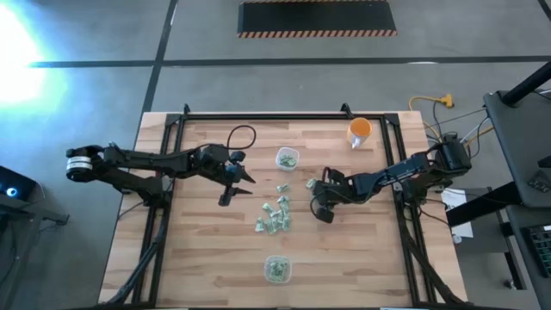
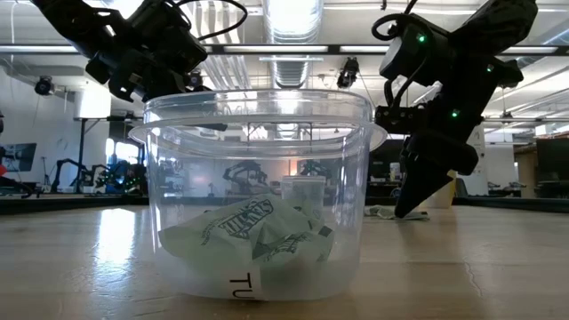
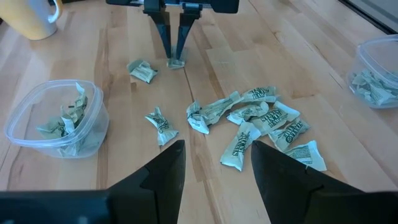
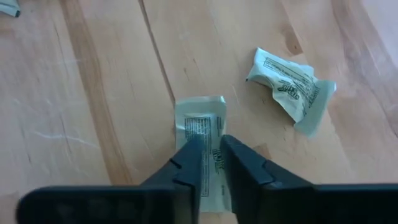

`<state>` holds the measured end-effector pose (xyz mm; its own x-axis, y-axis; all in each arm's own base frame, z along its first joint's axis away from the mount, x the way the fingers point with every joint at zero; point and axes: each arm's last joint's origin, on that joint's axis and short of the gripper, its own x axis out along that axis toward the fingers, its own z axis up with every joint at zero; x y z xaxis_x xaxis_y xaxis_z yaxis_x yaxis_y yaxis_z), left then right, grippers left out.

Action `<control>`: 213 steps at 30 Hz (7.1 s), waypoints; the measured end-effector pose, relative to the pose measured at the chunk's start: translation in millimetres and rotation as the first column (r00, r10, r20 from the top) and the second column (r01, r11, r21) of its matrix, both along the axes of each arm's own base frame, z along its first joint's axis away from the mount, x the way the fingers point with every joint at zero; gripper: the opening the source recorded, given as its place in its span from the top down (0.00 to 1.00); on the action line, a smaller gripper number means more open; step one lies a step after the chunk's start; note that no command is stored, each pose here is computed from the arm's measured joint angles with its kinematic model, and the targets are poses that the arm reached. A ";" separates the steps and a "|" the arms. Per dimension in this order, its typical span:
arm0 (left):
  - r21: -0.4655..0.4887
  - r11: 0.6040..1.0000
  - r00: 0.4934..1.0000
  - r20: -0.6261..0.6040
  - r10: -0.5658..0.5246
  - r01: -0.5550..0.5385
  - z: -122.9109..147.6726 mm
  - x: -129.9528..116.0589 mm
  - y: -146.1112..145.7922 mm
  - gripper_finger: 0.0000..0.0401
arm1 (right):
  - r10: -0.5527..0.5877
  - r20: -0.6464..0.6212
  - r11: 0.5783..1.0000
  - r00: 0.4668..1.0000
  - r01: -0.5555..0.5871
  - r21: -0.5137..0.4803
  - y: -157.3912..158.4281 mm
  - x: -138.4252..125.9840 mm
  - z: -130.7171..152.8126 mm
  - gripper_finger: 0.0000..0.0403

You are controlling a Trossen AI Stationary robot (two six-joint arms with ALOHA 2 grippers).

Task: Pick and place items into bin
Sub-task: Put the stevia packet into the bottom transparent bin

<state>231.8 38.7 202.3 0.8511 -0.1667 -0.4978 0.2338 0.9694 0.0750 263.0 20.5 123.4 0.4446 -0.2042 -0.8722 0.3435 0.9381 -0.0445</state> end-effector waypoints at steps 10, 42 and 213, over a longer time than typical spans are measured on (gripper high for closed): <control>0.000 1.000 1.000 0.000 0.000 0.000 0.0 0.0 0.0 0.58 | 0.046 -0.008 0.999 0.999 -0.046 -0.006 0.9 0.1 0.0 0.98; 0.001 1.000 1.000 0.003 0.000 0.000 -0.4 0.4 0.1 0.58 | 0.142 0.138 0.990 0.980 -0.141 -0.019 19.6 -8.0 16.8 0.82; -0.003 1.000 1.000 -0.021 0.000 0.000 -15.2 14.2 2.9 0.58 | 0.442 0.120 0.897 0.889 -0.438 -0.066 69.7 95.3 12.9 0.48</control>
<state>246.0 41.7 187.2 0.8407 -0.1688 -0.5146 0.2357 0.9695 0.0670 358.3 90.2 136.3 0.6037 0.0086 -0.7972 -0.0991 0.9930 -0.0644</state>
